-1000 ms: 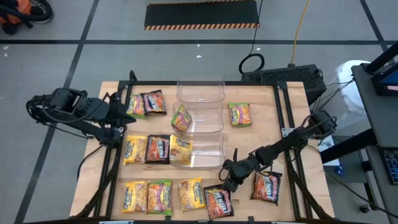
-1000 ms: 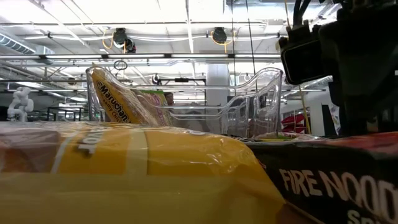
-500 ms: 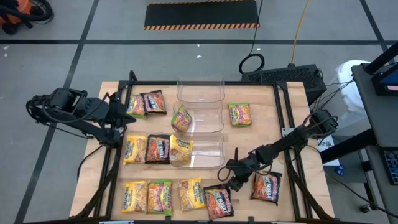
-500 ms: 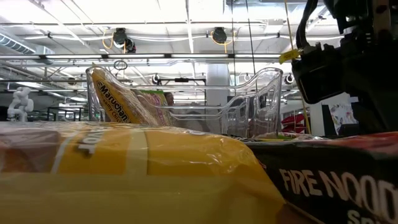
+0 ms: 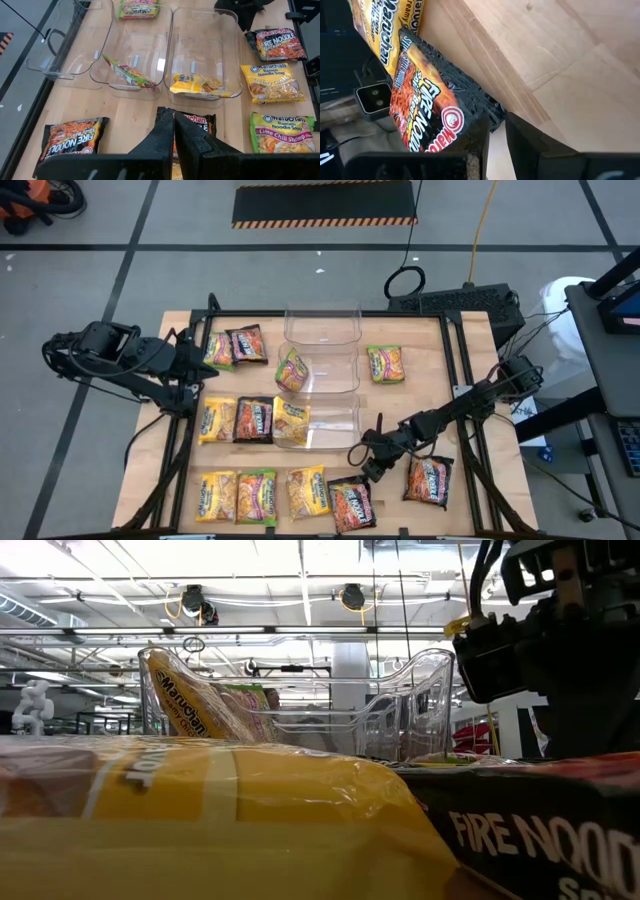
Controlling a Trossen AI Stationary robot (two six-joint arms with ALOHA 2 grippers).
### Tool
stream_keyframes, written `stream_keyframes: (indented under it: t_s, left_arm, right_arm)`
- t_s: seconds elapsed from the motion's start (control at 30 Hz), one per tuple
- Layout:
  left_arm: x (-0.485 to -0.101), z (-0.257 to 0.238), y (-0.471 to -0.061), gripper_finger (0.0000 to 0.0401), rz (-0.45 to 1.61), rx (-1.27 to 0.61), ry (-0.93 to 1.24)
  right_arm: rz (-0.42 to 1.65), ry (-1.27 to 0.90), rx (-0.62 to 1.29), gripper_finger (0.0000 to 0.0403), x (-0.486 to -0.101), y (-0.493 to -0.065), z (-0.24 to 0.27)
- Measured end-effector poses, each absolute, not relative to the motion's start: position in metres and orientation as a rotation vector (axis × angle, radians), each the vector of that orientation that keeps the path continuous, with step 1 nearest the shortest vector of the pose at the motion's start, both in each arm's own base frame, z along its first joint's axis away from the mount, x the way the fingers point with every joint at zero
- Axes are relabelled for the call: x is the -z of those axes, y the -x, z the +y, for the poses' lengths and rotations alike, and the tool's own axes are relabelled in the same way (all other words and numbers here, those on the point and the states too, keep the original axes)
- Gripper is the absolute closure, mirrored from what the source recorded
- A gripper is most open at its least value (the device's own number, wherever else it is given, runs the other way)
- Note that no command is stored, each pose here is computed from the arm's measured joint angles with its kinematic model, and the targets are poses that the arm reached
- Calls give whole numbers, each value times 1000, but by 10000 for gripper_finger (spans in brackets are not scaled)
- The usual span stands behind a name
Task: Sort Maruchan noodles
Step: Put the black noodle pack into the top transparent bin
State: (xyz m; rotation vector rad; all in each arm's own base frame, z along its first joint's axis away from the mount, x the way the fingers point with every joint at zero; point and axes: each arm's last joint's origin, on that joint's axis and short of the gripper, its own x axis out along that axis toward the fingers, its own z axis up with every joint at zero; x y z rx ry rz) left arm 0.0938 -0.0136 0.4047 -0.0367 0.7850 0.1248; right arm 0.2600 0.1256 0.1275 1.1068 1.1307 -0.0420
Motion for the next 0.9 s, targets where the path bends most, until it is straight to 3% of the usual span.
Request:
stream_keyframes:
  t_s: [0.9]
  left_arm:
    - [-405, -14, -94, 380, 790, -106, 44]
  right_arm:
    - [1189, -1207, 68, 348, -120, -258, 127]
